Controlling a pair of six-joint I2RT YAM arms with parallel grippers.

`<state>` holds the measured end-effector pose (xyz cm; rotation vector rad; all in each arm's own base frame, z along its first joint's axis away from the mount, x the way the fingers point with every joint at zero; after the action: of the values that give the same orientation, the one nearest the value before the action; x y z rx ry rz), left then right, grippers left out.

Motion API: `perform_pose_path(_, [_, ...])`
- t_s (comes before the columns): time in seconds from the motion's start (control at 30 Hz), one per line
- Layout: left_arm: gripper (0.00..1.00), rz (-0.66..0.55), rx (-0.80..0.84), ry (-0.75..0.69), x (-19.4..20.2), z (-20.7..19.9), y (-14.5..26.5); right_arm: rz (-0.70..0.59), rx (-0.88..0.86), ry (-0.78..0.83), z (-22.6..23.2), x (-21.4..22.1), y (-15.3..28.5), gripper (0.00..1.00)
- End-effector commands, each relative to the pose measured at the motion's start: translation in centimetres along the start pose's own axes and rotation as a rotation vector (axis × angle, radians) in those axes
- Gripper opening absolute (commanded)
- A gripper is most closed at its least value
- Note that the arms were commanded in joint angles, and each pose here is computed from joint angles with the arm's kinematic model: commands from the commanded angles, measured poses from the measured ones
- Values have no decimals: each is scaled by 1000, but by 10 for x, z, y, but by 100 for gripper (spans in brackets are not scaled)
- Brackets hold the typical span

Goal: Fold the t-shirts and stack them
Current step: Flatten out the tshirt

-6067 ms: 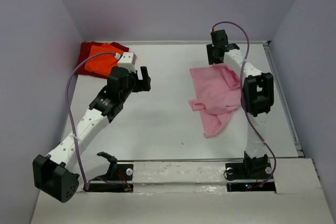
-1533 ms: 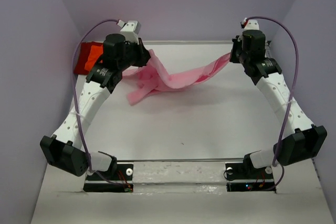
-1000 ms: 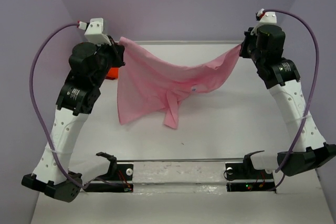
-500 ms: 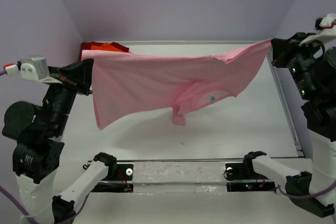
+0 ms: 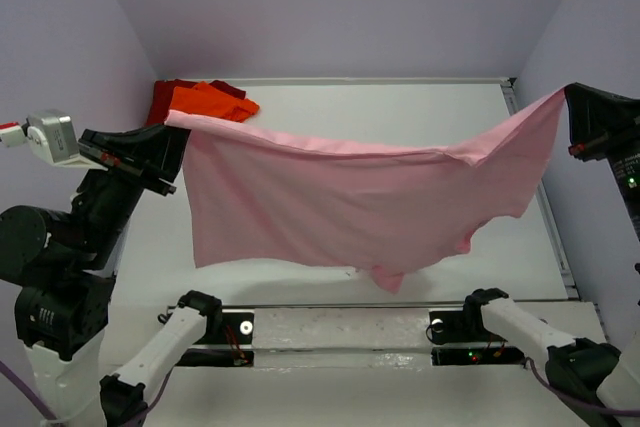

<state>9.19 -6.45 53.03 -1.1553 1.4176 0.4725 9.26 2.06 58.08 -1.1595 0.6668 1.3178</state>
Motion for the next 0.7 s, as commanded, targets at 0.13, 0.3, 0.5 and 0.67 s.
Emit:
perform_pose_path(0.13, [0,79,-108,-23,61,43,-94,264,16,-13,-5,96,-155,0])
perform_pose_path(0.3, [0,238,-240,-10,163,108,-145,463,21,-161,-47,202,-225,0])
perform_pose_path(0.5, [0,358,-395,-69,236,165,-172,574,38,-282,-105,290,-271,0])
perform_pose_path(0.67, [0,282,-384,-117,193,156,-177,514,14,-252,-95,260,-281,0])
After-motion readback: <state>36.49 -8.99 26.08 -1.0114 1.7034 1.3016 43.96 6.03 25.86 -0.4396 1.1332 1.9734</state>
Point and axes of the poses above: each gripper's point midway between its finger pads, its own y axis back along the fingers, its own z axis along the line the jaws close on, x = y × z, the point moved 7 cm from there along y, back along the fingers, and after that the axes turned 8 degrees about -y, right-handed, at the moved point
